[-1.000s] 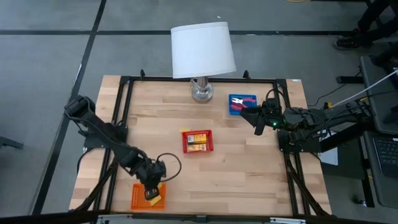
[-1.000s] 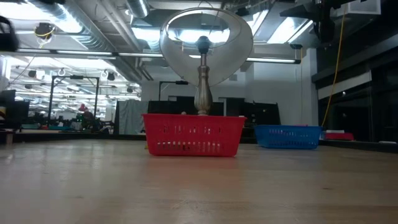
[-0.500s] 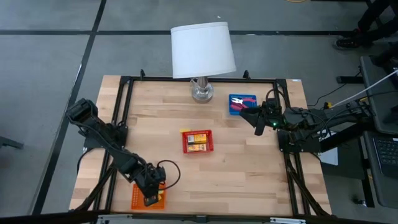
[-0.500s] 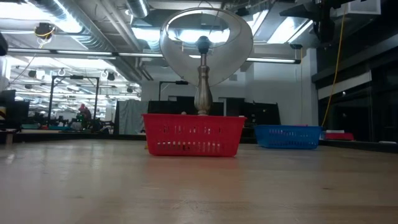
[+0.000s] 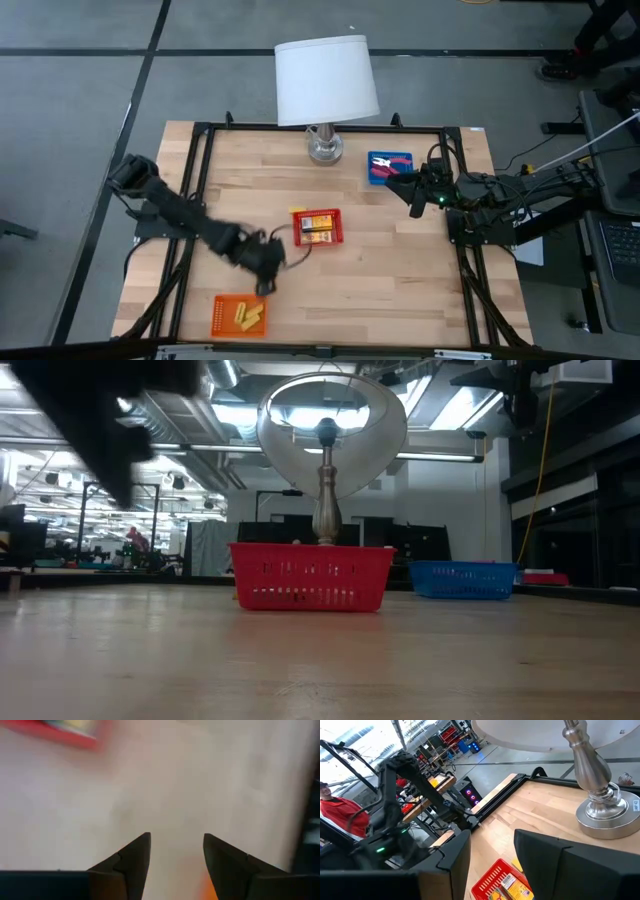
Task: Pick & Place School Supplies
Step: Put the yellow eraser into the orange bin
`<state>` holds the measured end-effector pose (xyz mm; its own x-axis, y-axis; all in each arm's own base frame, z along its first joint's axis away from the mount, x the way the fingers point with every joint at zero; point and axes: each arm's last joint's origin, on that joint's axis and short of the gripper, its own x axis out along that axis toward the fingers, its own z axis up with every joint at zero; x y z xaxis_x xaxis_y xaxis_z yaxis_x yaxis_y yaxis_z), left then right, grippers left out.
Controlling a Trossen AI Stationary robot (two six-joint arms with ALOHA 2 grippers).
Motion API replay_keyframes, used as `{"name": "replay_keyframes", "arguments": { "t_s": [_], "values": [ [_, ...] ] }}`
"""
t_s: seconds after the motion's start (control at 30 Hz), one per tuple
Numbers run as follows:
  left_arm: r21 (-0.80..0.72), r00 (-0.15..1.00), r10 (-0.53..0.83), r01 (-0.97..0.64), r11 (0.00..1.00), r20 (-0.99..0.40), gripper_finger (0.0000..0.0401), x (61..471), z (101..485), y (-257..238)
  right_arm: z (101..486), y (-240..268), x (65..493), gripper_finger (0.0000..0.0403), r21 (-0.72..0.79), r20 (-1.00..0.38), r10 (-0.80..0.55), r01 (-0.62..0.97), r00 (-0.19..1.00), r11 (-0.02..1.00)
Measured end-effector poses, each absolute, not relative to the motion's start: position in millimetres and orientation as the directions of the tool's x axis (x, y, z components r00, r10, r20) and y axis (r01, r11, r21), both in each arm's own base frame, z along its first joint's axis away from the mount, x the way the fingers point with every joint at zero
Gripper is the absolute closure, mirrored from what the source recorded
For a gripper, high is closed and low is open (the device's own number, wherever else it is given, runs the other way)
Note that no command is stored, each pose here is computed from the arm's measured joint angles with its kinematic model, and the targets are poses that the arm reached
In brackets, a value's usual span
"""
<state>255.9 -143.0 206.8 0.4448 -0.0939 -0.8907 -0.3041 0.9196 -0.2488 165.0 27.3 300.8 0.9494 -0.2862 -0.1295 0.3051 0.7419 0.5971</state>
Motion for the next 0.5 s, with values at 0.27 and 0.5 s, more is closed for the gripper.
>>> {"name": "replay_keyframes", "arguments": {
  "t_s": [0.27,0.5],
  "values": [
    [0.034,0.323,0.137,-0.305,0.952,-0.936,0.023,274,201,-52,301,27,165,0.0247,0.62,-0.128,-0.287,0.302,0.949,0.724],
    [0.157,0.331,0.169,-0.063,0.986,-0.928,0.0207,282,200,-7,301,27,165,0.0247,0.636,-0.128,-0.287,0.3,0.949,0.711]
  ]
}}
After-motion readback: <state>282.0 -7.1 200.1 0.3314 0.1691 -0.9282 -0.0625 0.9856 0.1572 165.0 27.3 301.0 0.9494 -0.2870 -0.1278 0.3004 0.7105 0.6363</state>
